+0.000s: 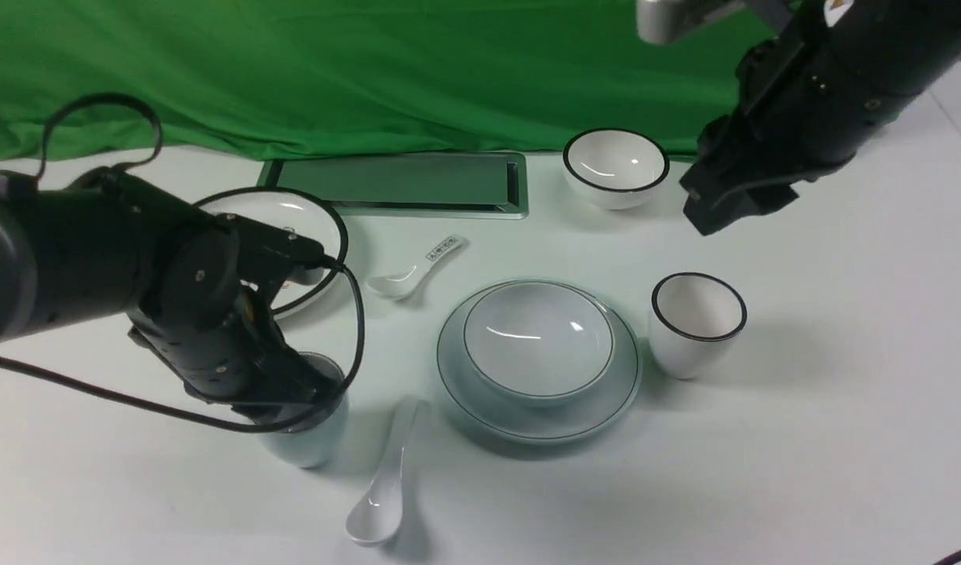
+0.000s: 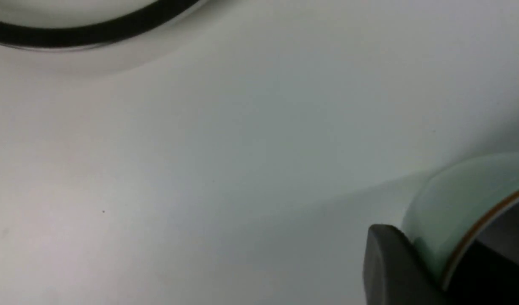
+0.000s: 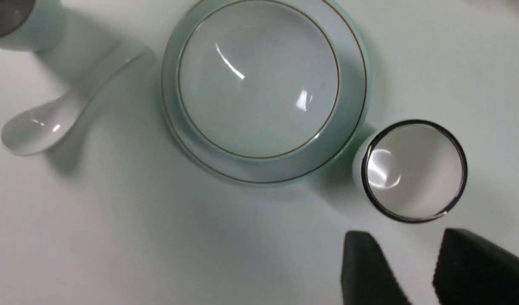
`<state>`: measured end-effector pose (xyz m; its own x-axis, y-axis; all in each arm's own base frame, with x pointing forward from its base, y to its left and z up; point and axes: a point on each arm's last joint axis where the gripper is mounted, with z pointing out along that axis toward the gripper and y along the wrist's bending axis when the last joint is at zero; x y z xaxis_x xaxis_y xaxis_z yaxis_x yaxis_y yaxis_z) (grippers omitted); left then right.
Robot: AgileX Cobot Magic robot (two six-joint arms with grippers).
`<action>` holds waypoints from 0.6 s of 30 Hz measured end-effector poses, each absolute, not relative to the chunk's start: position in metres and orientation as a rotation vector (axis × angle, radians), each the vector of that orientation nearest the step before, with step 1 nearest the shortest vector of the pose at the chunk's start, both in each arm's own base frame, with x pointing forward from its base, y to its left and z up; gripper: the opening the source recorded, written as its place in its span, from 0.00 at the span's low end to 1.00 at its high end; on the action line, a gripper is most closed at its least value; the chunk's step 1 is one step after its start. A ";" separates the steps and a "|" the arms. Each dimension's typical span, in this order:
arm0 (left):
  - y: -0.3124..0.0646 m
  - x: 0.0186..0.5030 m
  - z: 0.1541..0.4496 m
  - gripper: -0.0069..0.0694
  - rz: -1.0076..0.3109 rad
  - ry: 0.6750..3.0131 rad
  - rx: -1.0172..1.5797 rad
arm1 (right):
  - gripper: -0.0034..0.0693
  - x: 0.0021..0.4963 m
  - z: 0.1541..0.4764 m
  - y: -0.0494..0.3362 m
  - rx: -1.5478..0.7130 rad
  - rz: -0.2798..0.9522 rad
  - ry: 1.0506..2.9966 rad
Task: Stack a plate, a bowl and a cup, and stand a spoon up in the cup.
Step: Use the left arm to grab a blue teacup, then use the left arm to put the blue teacup into the blue rice bowl in the middle
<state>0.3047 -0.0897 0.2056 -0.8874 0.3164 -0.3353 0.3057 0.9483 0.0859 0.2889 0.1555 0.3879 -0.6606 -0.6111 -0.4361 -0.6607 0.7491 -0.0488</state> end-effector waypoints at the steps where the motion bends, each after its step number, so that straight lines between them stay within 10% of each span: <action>1: -0.090 0.306 0.213 0.10 0.038 2.739 0.461 | 0.40 0.282 0.391 0.152 -0.965 0.158 2.510; 10: -0.135 0.337 0.322 0.09 -0.300 2.433 0.595 | 0.38 0.218 0.402 0.119 -0.946 0.164 2.471; 18: -0.217 0.379 0.276 0.09 -0.270 2.541 0.930 | 0.38 0.189 0.386 0.104 -0.948 0.163 2.505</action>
